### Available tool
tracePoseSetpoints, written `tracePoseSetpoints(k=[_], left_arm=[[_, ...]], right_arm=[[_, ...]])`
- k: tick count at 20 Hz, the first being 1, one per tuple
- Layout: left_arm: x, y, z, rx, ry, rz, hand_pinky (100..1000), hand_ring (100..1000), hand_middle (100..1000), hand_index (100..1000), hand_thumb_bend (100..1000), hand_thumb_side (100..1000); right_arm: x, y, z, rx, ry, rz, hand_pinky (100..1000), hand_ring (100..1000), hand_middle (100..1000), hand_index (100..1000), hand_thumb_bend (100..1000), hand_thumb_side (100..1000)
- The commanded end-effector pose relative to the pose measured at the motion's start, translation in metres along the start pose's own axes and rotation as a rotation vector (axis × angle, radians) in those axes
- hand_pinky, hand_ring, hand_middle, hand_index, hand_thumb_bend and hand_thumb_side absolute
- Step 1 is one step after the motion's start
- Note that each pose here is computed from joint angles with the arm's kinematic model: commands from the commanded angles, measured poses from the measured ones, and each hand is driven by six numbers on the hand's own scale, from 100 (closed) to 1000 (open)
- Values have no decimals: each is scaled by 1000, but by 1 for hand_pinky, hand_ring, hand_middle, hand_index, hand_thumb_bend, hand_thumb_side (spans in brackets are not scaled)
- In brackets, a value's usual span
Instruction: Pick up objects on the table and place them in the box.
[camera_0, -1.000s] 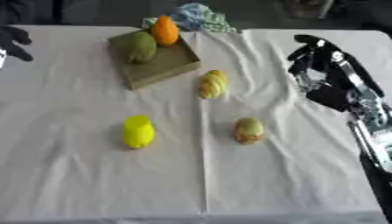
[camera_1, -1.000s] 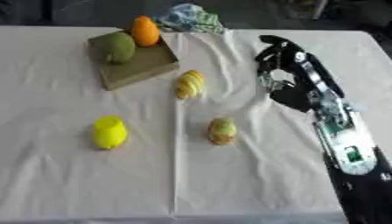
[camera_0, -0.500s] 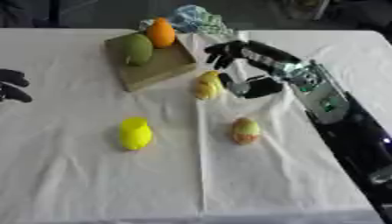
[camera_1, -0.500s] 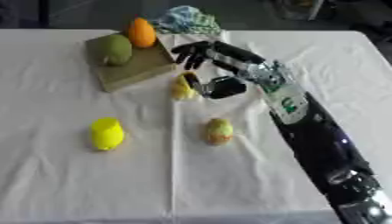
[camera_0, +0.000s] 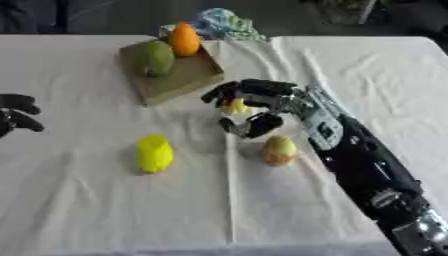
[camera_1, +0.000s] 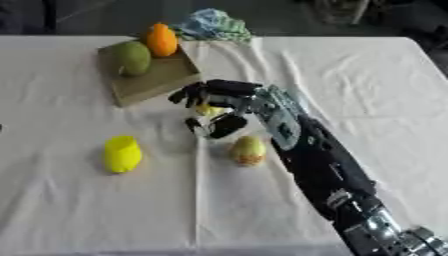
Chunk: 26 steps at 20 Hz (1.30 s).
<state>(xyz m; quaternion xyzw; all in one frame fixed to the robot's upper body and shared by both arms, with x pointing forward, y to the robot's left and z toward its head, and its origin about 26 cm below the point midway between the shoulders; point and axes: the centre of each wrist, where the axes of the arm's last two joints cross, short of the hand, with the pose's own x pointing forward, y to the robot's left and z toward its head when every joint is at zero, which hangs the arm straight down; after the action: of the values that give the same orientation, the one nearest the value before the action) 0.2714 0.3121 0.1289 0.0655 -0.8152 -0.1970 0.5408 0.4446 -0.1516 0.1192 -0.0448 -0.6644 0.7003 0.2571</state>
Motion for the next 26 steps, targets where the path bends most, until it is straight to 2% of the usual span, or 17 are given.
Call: tracePoseSetpoints(k=[1,7,11,12,13,21,25,26], left_arm=[[4,3,-1,-9,-11,-15,643,519,567,703,100,913],[1,2,0,-11,4,-22,643,519,567,705,100,923],[0,3,1,-16,13,-33,643,519,567,706,100,927],[0,3,1,-16,14,-35,644,520,567,707,100,924],[0,4,1,-17,16,-37,644,520,568,708,100,929],[-2,4,3,-25,28,-47,644,520,568,712,100,934],[-3,5,4,-24,36,-51,644,520,568,712,100,936],[-3,5,4,-24,37,-52,643,520,568,712,100,936]], right_arm=[[-4,-14,5,-22,27,58,800,844,893,983,100,383],[-11,-14,17,-21,57,89,817,852,894,984,100,462],[-14,-14,33,21,48,96,820,846,884,982,100,563],[-15,-14,37,34,42,97,822,847,885,982,100,558],[-15,-15,42,47,36,99,822,847,884,982,100,599],[-8,-27,81,103,1,106,828,849,879,981,100,647],[-7,-25,100,136,12,81,826,846,874,978,100,684],[-7,-24,103,145,15,73,825,845,872,977,100,645]])
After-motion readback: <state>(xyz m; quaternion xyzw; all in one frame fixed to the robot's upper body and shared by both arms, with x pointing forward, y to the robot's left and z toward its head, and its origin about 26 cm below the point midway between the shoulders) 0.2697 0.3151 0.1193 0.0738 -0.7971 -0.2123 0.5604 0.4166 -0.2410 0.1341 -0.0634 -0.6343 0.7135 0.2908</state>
